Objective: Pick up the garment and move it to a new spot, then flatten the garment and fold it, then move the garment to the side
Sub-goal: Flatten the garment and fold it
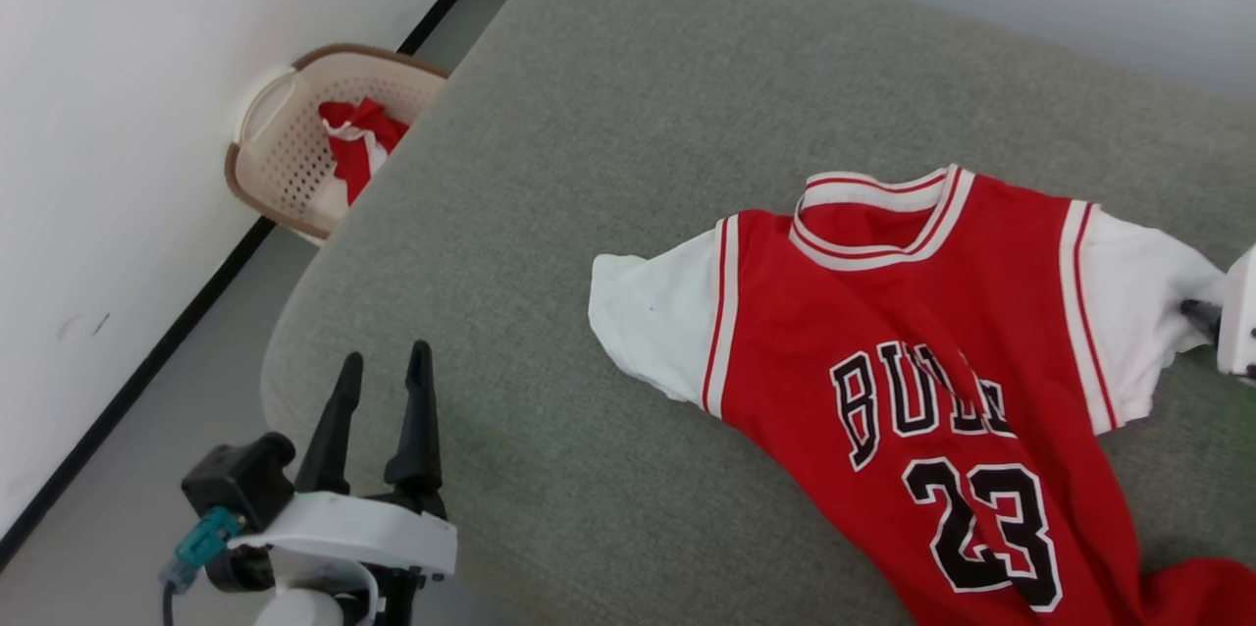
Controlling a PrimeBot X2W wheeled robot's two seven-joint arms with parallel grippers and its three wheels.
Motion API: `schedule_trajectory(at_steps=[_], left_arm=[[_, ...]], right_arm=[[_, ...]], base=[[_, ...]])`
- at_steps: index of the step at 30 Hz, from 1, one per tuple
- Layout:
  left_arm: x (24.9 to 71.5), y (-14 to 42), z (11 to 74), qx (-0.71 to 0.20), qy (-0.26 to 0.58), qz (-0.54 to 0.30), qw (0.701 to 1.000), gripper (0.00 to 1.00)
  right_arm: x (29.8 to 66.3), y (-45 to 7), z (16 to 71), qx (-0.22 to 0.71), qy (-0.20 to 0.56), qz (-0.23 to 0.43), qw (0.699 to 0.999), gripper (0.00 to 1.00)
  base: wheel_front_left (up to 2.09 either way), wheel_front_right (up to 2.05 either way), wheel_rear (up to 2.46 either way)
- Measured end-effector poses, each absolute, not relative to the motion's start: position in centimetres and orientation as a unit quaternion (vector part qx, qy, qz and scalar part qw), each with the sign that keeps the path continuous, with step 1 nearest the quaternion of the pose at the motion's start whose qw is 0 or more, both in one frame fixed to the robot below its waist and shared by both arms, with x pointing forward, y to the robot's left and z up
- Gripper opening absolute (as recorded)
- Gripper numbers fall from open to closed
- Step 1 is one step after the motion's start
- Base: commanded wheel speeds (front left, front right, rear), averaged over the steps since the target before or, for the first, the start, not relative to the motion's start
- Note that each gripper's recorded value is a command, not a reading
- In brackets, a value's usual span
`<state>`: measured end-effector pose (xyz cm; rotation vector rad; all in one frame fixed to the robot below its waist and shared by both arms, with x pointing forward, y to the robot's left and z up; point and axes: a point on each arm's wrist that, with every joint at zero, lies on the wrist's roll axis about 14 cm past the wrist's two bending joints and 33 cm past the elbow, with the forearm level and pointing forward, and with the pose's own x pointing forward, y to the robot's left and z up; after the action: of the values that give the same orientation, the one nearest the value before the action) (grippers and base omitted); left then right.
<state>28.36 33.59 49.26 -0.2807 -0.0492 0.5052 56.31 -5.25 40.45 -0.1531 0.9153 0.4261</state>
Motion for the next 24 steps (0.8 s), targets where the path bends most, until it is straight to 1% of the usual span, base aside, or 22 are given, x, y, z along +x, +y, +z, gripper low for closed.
schedule_trajectory(at_steps=[2,3,4,6,9,17,24], left_arm=[[28.6,33.7,49.1,-0.138,-0.023,0.251,0.958,1.0],[28.6,33.7,49.0,-0.138,-0.022,0.252,0.958,1.0],[28.6,33.7,48.9,-0.138,-0.021,0.252,0.958,1.0],[28.4,33.9,48.7,-0.138,-0.018,0.256,0.957,1.0],[28.4,33.9,48.4,-0.139,-0.015,0.258,0.956,1.0],[28.3,34.4,48.5,-0.135,-0.019,0.254,0.958,1.0],[29.5,34.2,49.1,-0.129,-0.027,0.232,0.964,1.0]], right_arm=[[56.6,-5.1,39.7,-0.069,0.45,0.202,0.867,1.0],[56.7,-4.9,39.3,-0.069,0.456,0.202,0.864,0.95],[56.7,-4.8,39.1,-0.068,0.462,0.202,0.861,0.62],[56.8,-4.6,38.7,-0.069,0.469,0.201,0.857,0.0],[57.0,-4.7,38.5,-0.07,0.474,0.199,0.855,0.0],[57.0,-5.1,40.0,-0.071,0.448,0.2,0.869,0.0],[57.3,-8.4,42.6,-0.07,0.416,0.179,0.889,0.0]], base=[[0.0,0.0,0.0],[0.0,0.0,0.0],[0.0,0.0,0.0],[0.0,0.0,0.0],[0.0,0.0,0.0],[0.0,0.0,0.0],[0.0,0.0,0.0]])
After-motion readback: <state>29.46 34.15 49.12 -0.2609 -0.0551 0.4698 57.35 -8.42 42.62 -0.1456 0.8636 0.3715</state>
